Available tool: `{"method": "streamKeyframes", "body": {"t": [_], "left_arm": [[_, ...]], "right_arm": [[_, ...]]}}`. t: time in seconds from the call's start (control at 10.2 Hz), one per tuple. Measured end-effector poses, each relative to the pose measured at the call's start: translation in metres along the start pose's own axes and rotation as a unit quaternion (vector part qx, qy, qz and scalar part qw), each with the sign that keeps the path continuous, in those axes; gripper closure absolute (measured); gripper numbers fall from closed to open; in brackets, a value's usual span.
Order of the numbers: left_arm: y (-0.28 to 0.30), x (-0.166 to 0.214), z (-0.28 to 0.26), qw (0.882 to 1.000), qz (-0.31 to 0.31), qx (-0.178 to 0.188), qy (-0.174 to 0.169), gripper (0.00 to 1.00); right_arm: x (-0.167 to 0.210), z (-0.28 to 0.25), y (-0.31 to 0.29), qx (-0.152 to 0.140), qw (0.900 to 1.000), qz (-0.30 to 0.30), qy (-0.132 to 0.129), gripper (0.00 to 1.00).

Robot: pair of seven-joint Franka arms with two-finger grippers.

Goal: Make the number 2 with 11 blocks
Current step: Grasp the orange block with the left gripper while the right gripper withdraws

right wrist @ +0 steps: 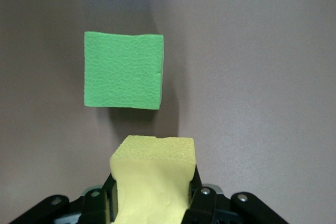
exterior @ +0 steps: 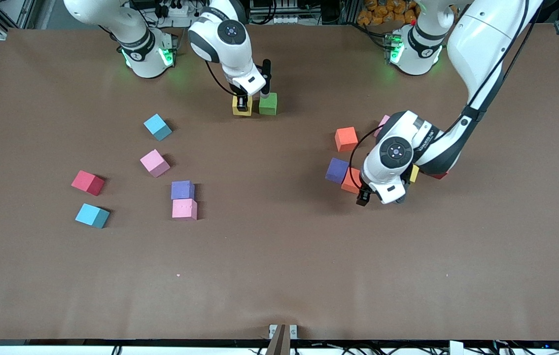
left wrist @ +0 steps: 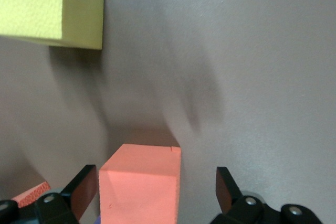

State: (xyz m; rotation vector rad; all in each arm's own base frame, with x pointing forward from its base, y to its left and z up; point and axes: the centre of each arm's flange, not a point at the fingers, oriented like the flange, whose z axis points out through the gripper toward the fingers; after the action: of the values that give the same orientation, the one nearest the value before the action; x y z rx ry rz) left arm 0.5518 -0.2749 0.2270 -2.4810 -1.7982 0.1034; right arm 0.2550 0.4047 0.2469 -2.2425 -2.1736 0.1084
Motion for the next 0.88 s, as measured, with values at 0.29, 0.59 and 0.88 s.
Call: {"method": "streamKeyframes", "body": {"t": [0.29,0.59,0.88], "left_arm": [[-0.013,-0.011,0.016,1.000,0.000,0.005,-0.004,0.00],[-0.026,-0.027,0.029,1.000,0.010,0.016,-0.004,0.00],[-0.027,-0.029,0.031,1.000,0.012,0.012,-0.007,0.00]], "right_arm": [[0.008,0.011,-0.012,0.002,1.000,0.005,-0.003,0.48],[0.017,0.016,-0.021,-0.002,1.000,-0.003,0.004,0.48],[0.022,0.023,-0.026,-0.003,1.000,-0.010,0.007,0.48]]}}
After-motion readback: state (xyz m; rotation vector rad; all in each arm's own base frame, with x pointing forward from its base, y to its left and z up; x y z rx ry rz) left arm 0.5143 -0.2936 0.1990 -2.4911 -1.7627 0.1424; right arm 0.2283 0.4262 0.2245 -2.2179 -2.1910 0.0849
